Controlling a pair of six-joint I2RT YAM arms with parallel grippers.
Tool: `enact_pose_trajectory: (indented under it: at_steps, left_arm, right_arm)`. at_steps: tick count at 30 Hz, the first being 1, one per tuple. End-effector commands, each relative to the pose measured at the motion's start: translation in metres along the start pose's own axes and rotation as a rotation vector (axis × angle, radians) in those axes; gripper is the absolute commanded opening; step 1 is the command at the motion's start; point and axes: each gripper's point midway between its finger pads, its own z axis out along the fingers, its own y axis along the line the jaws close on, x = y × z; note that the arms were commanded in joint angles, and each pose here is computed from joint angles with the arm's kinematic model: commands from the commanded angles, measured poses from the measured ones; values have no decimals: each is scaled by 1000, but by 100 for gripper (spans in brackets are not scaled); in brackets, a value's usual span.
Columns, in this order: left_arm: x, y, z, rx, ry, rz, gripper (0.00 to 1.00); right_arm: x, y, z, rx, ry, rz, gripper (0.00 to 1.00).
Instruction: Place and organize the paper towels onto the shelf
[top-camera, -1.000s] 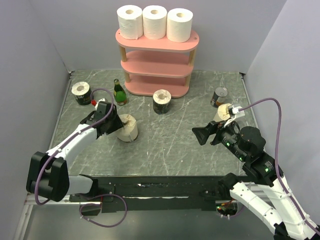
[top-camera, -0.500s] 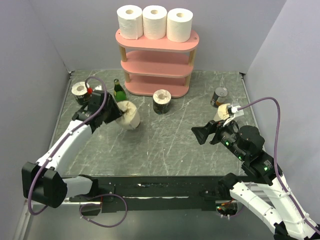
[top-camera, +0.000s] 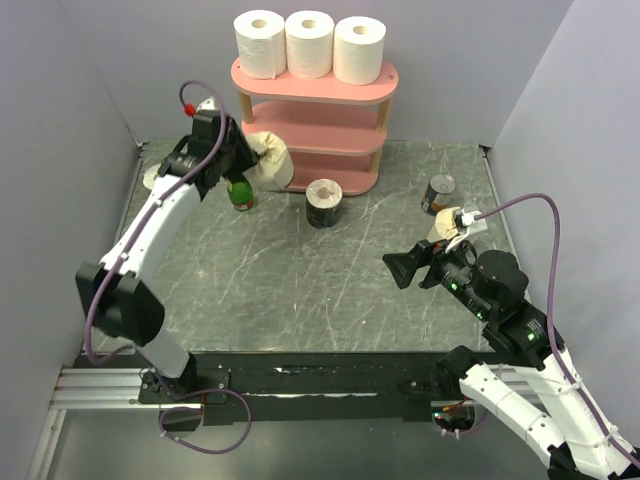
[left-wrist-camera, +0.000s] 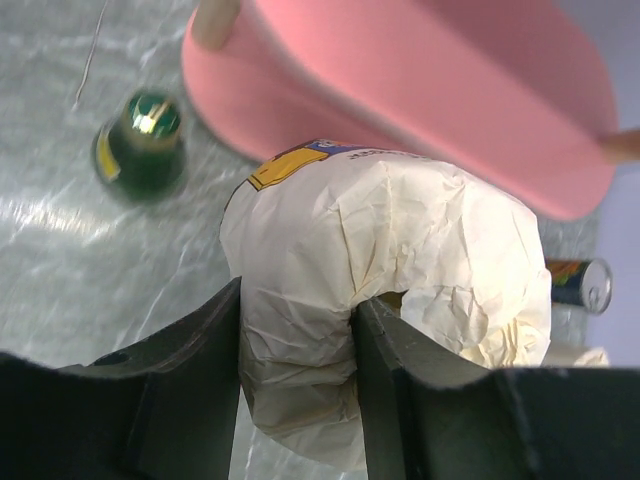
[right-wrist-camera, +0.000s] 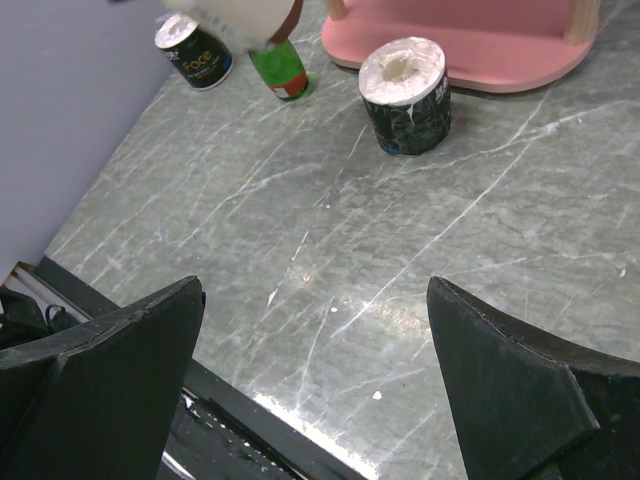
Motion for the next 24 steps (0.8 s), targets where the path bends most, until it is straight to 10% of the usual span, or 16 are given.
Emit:
enact_pose_trajectory:
  at_steps: [1, 24]
  left_arm:
    - [-56, -35, -2, 58, -139, -6, 44]
    - [-104, -48, 46, 117, -204, -80, 47]
  right_arm:
    - [-27, 8, -5, -16, -78, -8, 100]
    - [-32, 11, -1, -19, -74, -5, 100]
